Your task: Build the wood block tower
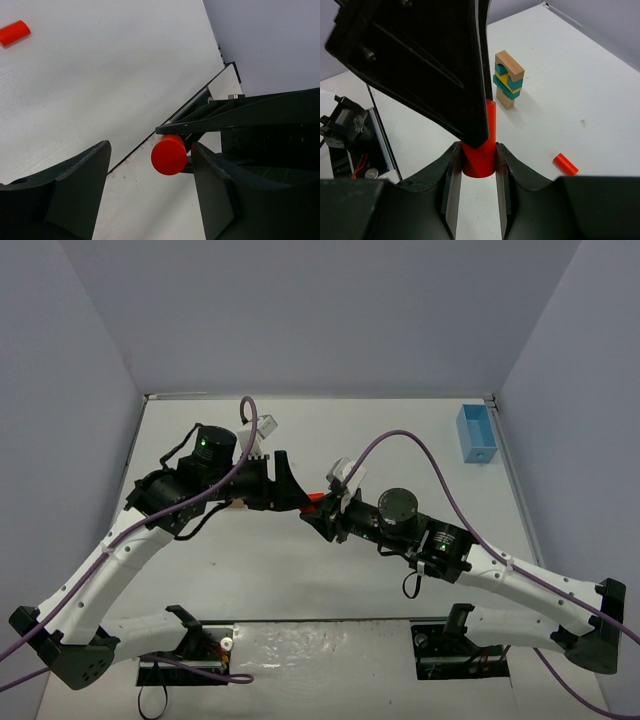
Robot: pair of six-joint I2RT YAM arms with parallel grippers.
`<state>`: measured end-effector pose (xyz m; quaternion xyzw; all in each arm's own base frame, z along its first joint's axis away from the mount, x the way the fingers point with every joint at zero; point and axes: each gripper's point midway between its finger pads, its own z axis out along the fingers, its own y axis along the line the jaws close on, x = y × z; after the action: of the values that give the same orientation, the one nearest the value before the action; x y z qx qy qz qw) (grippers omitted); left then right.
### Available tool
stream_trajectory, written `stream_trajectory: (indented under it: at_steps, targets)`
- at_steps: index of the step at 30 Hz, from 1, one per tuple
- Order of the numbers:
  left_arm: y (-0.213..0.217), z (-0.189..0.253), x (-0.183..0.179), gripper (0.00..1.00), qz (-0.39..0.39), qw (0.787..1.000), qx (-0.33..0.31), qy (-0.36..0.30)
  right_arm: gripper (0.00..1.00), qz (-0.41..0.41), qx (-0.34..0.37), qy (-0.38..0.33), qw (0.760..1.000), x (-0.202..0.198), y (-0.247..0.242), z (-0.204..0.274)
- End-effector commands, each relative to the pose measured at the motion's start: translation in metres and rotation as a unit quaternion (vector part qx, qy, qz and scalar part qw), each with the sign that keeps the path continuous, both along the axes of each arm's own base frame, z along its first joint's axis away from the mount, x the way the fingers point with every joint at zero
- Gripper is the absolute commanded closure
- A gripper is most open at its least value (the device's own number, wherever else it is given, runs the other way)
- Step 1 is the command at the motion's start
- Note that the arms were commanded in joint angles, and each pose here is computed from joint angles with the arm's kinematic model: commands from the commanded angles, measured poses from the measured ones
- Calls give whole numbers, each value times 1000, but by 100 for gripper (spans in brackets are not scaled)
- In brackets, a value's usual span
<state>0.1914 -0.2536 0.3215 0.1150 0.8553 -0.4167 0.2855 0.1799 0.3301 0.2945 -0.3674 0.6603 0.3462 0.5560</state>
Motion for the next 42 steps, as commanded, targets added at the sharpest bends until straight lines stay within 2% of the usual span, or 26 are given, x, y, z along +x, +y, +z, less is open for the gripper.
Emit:
stream_trajectory:
  at_steps: [1, 8, 21, 24, 36, 42]
  targets:
    - [-7, 11, 7, 42, 7, 1000, -21, -16, 99, -4, 56, -34, 998, 2, -1, 34]
    - [-6, 18, 9, 56, 13, 999, -24, -27, 99, -7, 50, -31, 998, 2, -2, 27]
    - [-6, 24, 5, 58, 11, 999, -34, -27, 98, -14, 40, -29, 999, 5, -2, 15]
    - [-7, 21, 6, 62, 9, 999, -32, -22, 98, -13, 41, -29, 999, 5, -2, 16]
    - [-13, 13, 1, 64, -14, 999, -31, -4, 98, 3, 33, -30, 999, 2, 3, 9]
    - [-16, 12, -3, 69, -24, 999, -32, -2, 97, 10, 20, -45, 999, 3, 4, 6]
